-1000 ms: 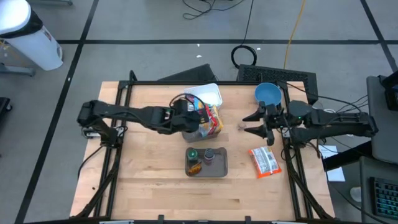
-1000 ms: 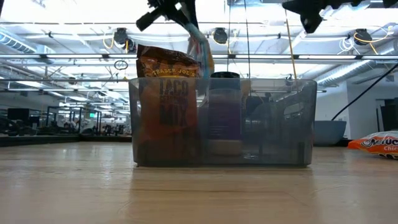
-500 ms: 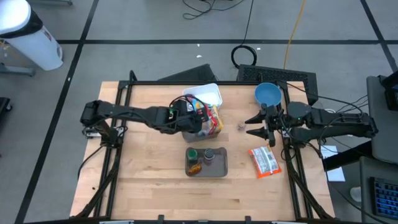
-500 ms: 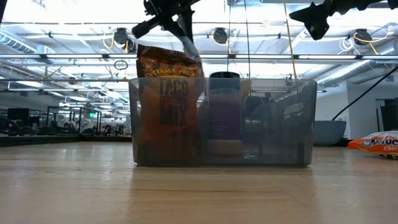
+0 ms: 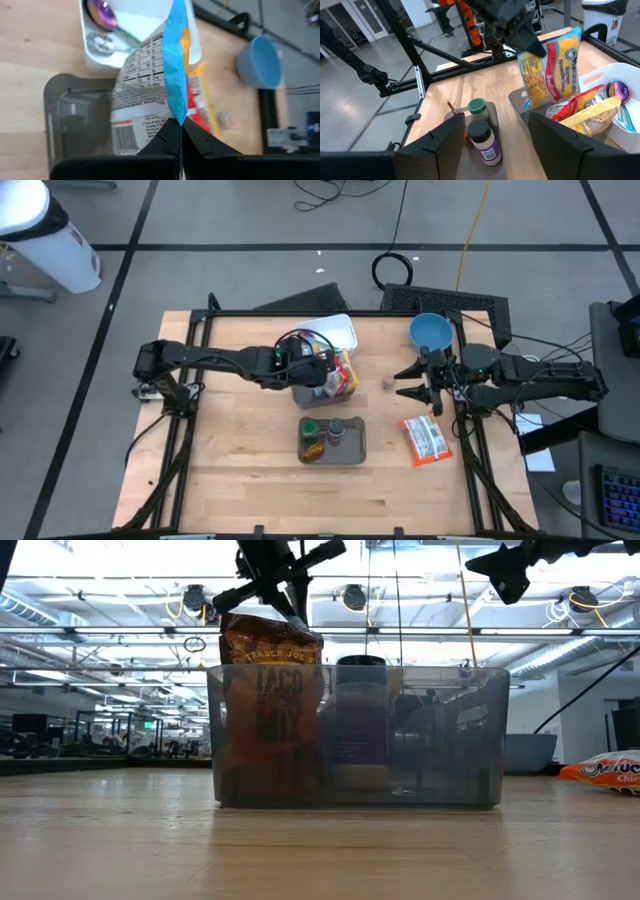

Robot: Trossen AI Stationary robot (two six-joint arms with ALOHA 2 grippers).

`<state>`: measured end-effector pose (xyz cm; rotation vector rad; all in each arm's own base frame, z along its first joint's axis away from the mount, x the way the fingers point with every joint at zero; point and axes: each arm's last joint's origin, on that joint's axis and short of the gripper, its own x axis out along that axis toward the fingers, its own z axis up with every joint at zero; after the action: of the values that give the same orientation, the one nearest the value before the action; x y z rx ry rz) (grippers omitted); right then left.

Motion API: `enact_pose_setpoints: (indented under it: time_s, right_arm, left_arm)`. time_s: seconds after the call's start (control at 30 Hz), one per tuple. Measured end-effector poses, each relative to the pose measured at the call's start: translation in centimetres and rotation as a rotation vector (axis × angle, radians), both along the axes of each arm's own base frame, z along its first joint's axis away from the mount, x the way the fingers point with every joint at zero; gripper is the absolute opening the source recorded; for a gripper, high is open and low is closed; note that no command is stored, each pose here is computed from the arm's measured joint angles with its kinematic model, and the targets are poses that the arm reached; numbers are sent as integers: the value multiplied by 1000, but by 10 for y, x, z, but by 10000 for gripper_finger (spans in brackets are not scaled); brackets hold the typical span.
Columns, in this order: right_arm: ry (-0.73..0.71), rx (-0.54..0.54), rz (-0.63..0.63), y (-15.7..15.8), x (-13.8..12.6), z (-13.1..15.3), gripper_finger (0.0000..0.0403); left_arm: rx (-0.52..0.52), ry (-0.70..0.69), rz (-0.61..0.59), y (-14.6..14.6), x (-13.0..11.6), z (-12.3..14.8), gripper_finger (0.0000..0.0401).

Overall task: Pick & Place Food Item
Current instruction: Put the blue noodle pack into the top black bin

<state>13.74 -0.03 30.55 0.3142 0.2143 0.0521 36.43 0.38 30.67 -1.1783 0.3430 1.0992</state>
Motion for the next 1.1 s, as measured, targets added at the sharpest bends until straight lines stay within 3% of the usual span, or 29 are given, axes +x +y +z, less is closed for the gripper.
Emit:
enact_pose_setpoints:
  time_s: [0.6,1.1]
  right_arm:
    - [41,1,0,0,0,-4,212]
    - [47,-6,-1,0,1,-5,212]
  left_arm:
    - [-57,72,-29,-1,23,-38,0]
    - [-67,-35,-14,-1,31,-44,0]
